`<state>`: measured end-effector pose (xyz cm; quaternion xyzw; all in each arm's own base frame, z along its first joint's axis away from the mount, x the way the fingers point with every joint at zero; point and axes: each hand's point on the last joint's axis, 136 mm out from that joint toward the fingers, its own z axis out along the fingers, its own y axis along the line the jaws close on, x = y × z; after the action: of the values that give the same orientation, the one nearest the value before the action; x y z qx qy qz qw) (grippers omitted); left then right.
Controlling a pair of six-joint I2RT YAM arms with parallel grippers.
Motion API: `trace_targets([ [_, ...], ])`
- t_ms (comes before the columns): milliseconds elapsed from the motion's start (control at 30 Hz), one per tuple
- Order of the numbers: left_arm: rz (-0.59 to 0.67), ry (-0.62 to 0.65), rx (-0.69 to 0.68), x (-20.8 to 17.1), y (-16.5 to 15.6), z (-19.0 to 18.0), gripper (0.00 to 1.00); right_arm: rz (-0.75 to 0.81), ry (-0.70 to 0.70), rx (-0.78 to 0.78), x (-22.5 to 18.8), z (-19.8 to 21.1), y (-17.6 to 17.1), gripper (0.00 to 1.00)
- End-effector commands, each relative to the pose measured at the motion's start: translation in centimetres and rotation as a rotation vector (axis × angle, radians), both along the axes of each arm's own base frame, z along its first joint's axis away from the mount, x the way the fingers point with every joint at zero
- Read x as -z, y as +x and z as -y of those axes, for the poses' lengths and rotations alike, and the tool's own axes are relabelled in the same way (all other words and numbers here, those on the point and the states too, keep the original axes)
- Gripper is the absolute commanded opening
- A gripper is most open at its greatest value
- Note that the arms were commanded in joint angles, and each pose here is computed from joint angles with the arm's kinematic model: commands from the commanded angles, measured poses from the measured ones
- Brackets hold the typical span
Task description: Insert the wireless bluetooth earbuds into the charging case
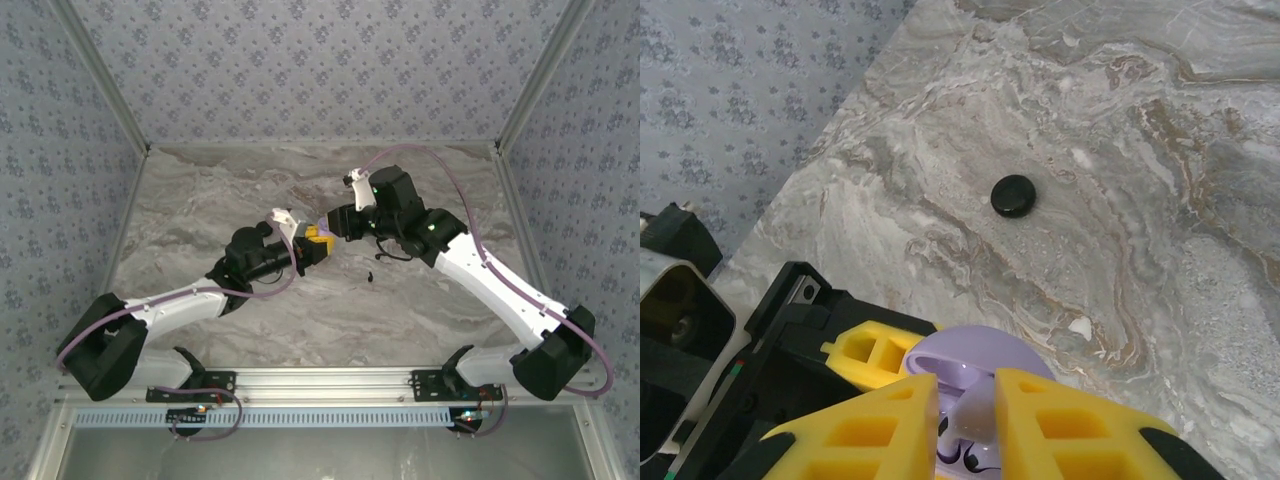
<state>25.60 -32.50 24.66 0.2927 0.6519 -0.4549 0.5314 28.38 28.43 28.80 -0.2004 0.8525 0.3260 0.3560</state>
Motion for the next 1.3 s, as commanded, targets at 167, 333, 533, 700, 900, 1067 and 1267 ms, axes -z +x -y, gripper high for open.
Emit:
trace_targets([
  [167, 0.075, -0.060, 0.036, -2.8, -1.0, 0.0, 0.23, -0.010, -0.006, -0.072, -0.6, -1.2, -0.9, 0.22],
  [333, 0.076, -0.060, 0.035, -2.9, -1.0, 0.0, 0.24, -0.010, -0.005, -0.088, -0.7, -1.5, -1.1, 0.22],
  [533, 0.065, -0.049, 0.023, -2.5, -0.9, -0.1, 0.24, 0.009, -0.021, -0.056, -0.9, -1.0, -0.8, 0.24],
  [700, 0.058, -0.028, 0.014, -2.3, -0.8, -0.2, 0.24, 0.043, -0.038, 0.030, -1.3, 0.4, 0.1, 0.25],
  [900, 0.062, -0.008, 0.025, -2.2, -1.2, -0.4, 0.24, 0.027, -0.030, 0.114, -1.2, 2.9, 1.1, 0.25],
  [1067, 0.095, -0.028, 0.061, -3.4, -2.1, -0.5, 0.24, -0.070, 0.011, 0.105, 0.3, 4.3, 1.7, 0.25],
  [1267, 0.134, -0.072, 0.150, -5.4, -3.8, -0.1, 0.24, -0.144, 0.114, 0.017, 1.1, 4.3, 1.5, 0.23],
])
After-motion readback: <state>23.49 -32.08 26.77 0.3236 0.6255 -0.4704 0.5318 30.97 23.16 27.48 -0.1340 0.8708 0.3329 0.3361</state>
